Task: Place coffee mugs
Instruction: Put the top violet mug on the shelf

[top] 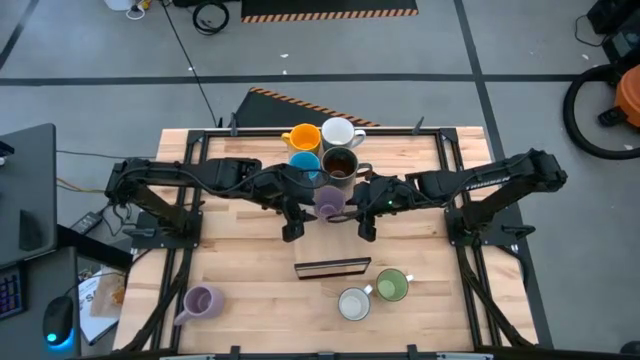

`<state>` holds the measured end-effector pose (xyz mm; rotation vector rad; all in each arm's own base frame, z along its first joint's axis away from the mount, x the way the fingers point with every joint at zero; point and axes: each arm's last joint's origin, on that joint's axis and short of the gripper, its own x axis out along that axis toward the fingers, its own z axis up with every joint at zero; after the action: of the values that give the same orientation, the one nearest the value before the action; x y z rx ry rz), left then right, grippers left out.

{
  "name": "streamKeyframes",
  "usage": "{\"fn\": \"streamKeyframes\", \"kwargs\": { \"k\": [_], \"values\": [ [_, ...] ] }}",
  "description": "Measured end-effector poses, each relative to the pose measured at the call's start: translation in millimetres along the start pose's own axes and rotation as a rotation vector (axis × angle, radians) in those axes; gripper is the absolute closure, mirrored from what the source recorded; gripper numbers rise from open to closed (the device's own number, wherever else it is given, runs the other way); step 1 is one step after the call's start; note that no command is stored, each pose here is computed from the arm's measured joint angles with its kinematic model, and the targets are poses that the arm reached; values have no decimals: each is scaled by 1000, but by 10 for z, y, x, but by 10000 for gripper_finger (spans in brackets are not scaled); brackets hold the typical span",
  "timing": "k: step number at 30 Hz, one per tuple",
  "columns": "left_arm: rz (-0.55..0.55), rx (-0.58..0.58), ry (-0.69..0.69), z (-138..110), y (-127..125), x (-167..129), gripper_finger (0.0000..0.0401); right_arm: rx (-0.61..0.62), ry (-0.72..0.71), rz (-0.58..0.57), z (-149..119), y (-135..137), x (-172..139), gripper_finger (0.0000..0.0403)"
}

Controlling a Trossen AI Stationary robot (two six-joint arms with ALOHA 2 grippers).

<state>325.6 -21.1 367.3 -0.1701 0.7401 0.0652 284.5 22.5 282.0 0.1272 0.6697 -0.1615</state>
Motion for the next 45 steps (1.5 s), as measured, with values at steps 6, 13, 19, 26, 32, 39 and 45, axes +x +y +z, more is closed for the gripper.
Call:
{"fn": "streamKeyframes", "kwargs": {
  "k": [6, 13, 19, 26, 32, 39, 45],
  "values": [
    [11, 2, 46, -45, 11, -2, 207, 15, -43, -8, 8, -60, 41, 246],
    [14, -23, 52, -56, 13, -51, 207, 3, -98, 33, -16, -77, 99, 246],
    [52, -20, 77, -108, 27, -198, 207, -21, -113, 35, -4, -74, 99, 246],
    [110, -7, 203, -239, 68, -252, 207, -35, -133, 49, 9, -54, 197, 246],
    [189, 13, 246, -297, 102, -246, 207, -42, -118, 75, -8, -33, 240, 246],
    [165, 14, 323, -493, 174, -34, 207, -57, -120, 72, -4, -43, 241, 246],
    [184, 0, 281, -610, 193, 83, 207, -42, -119, 79, -9, -18, 237, 247]
  ]
}}
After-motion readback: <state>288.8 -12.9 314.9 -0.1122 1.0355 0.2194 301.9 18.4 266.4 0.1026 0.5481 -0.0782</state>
